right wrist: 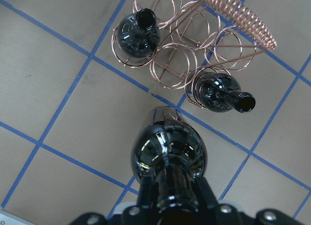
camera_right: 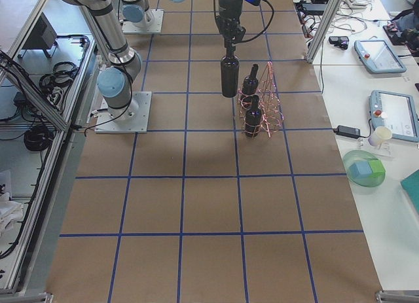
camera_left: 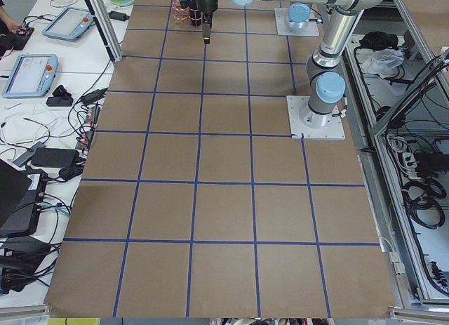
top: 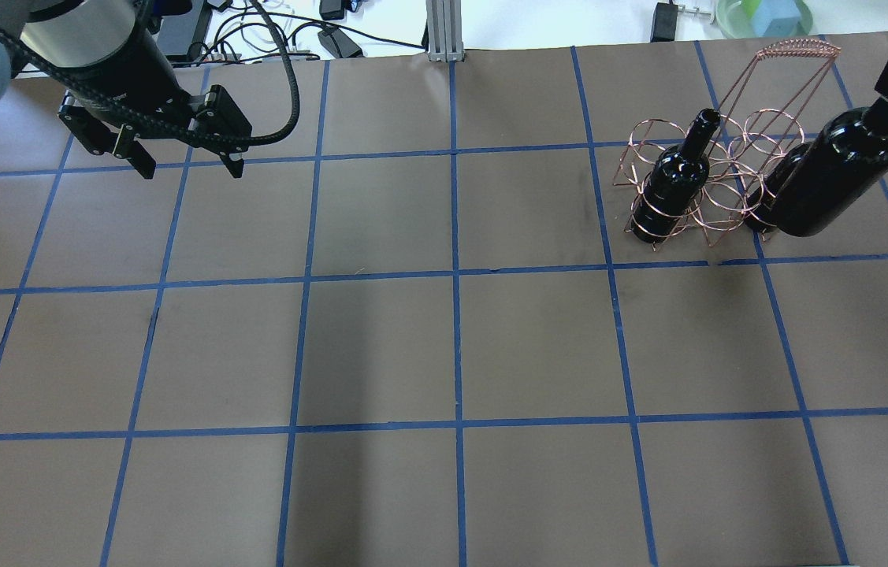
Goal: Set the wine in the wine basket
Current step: 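Tilt the bottle and lower it into the empty rack slot with the right gripper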
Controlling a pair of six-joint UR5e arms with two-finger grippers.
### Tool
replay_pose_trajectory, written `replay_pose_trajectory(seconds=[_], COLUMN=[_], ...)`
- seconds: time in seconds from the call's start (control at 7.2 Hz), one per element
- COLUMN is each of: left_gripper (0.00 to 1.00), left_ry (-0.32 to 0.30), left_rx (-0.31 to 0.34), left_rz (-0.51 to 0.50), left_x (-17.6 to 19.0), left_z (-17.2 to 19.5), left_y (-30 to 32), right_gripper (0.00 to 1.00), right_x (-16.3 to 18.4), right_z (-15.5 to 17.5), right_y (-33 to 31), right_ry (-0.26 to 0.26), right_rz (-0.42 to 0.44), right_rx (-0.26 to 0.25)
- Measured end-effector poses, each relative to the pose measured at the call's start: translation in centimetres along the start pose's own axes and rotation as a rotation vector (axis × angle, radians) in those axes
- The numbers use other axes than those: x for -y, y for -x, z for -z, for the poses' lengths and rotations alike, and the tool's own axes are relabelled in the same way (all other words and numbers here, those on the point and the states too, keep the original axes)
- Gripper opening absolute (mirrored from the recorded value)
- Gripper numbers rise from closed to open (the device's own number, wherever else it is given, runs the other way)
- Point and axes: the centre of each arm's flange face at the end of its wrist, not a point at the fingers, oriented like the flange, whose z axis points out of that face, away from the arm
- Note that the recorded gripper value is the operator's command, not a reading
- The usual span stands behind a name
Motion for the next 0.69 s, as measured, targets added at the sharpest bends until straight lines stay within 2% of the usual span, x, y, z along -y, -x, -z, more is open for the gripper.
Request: replay_pose_trajectory(seconds=[0.69], left_gripper=[1.0], left_ry=[0.011], left_rx=[0.006], left_rz=[-0.007], left_x=[-0.8], left_z=[-0.3], left_y=[-0.3], right_gripper=[0.0], right_x=[4.7], right_z=[-3.4], right_y=[-4.1], right_ry=[-0.077], right_rz=[-0.105], right_rx=[-0.001])
